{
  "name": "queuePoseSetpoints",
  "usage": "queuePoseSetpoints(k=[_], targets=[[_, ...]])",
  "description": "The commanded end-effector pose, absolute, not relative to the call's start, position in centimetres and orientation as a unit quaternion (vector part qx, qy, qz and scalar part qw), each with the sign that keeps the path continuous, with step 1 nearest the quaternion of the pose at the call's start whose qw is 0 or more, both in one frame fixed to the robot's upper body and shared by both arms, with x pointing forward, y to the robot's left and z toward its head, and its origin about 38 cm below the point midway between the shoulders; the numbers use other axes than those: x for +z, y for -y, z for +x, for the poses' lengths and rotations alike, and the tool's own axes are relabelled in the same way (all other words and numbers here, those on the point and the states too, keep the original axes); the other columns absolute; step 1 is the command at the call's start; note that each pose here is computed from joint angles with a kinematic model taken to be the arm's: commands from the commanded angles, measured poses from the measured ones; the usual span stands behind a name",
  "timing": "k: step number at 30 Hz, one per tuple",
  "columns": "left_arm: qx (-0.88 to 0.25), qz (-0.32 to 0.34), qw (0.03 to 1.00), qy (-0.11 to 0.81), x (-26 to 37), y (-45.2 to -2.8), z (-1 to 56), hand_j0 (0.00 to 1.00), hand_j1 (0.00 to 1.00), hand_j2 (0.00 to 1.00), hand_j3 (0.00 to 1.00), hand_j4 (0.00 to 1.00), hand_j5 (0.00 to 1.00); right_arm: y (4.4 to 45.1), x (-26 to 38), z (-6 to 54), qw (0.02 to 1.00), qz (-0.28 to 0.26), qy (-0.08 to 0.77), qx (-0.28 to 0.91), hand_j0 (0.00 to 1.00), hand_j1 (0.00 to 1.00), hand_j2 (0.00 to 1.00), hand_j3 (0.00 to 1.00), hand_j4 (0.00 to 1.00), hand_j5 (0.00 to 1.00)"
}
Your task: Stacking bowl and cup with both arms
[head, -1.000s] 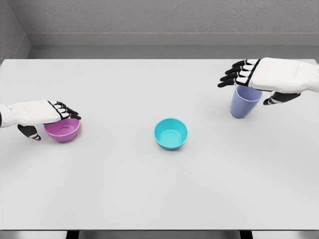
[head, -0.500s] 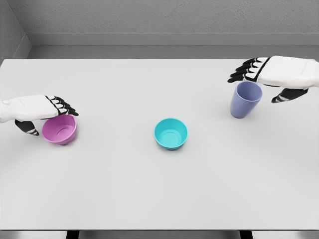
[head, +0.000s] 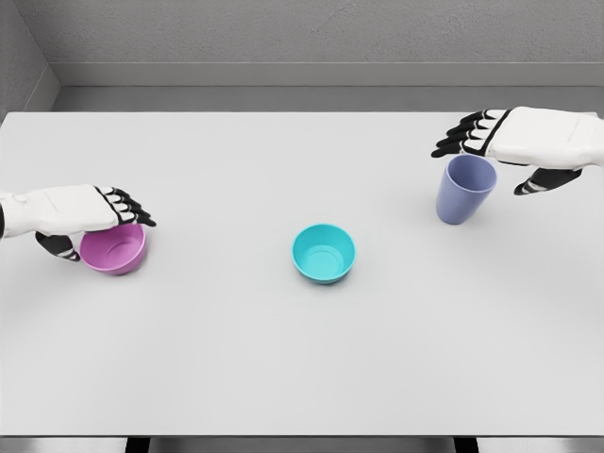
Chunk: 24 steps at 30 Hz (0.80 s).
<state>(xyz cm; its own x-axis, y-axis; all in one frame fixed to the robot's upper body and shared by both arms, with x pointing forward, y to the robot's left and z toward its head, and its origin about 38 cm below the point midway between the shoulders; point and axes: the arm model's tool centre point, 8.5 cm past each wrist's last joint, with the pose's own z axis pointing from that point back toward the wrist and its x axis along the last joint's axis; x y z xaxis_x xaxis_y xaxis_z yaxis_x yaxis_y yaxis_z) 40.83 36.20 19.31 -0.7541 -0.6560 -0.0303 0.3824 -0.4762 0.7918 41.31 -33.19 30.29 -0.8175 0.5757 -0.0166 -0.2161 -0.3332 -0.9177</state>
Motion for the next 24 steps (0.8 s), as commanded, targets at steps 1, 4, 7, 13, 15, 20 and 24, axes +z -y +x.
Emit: queuePoseSetpoints(k=[1, 4, 7, 13, 15, 20, 24], targets=[[-0.843, 0.167, 0.309, 0.408, 19.3, -36.2, 40.8, 1.0, 1.0, 1.0, 1.0, 1.0, 1.0, 33.2, 30.2, 41.3, 0.251, -0.171, 0.523, 0.797, 1.0, 1.0, 1.0, 1.0, 1.0, 1.0], [-0.843, 0.167, 0.31, 0.407, 19.3, -36.4, 40.7, 1.0, 1.0, 1.0, 1.0, 1.0, 1.0, 33.9, 29.7, 41.9, 0.266, -0.171, 0.522, 0.792, 1.0, 1.0, 1.0, 1.0, 1.0, 1.0], [-0.843, 0.167, 0.309, 0.408, 19.3, -36.3, 40.7, 1.0, 1.0, 1.0, 1.0, 1.0, 1.0, 34.2, 29.6, 42.1, 0.273, -0.173, 0.521, 0.79, 1.0, 1.0, 1.0, 1.0, 1.0, 1.0], [-0.852, 0.151, 0.291, 0.408, 18.8, -34.8, 40.0, 1.0, 1.0, 1.0, 1.0, 1.0, 1.0, 34.2, 29.0, 42.4, 0.28, -0.168, 0.52, 0.789, 1.0, 1.0, 1.0, 1.0, 1.0, 1.0], [-0.853, 0.151, 0.291, 0.407, 18.8, -34.9, 40.0, 1.0, 1.0, 1.0, 1.0, 1.0, 1.0, 34.4, 29.0, 42.6, 0.282, -0.169, 0.52, 0.788, 1.0, 1.0, 1.0, 1.0, 1.0, 1.0], [-0.852, 0.153, 0.291, 0.406, 18.8, -34.9, 40.1, 1.0, 1.0, 1.0, 1.0, 1.0, 1.0, 34.0, 28.3, 43.0, 0.28, -0.171, 0.51, 0.795, 1.0, 1.0, 1.0, 1.0, 1.0, 1.0], [-0.853, 0.153, 0.291, 0.406, 18.8, -35.0, 40.0, 1.0, 1.0, 1.0, 1.0, 1.0, 1.0, 34.1, 28.2, 43.1, 0.283, -0.172, 0.51, 0.794, 1.0, 1.0, 1.0, 1.0, 1.0, 1.0]])
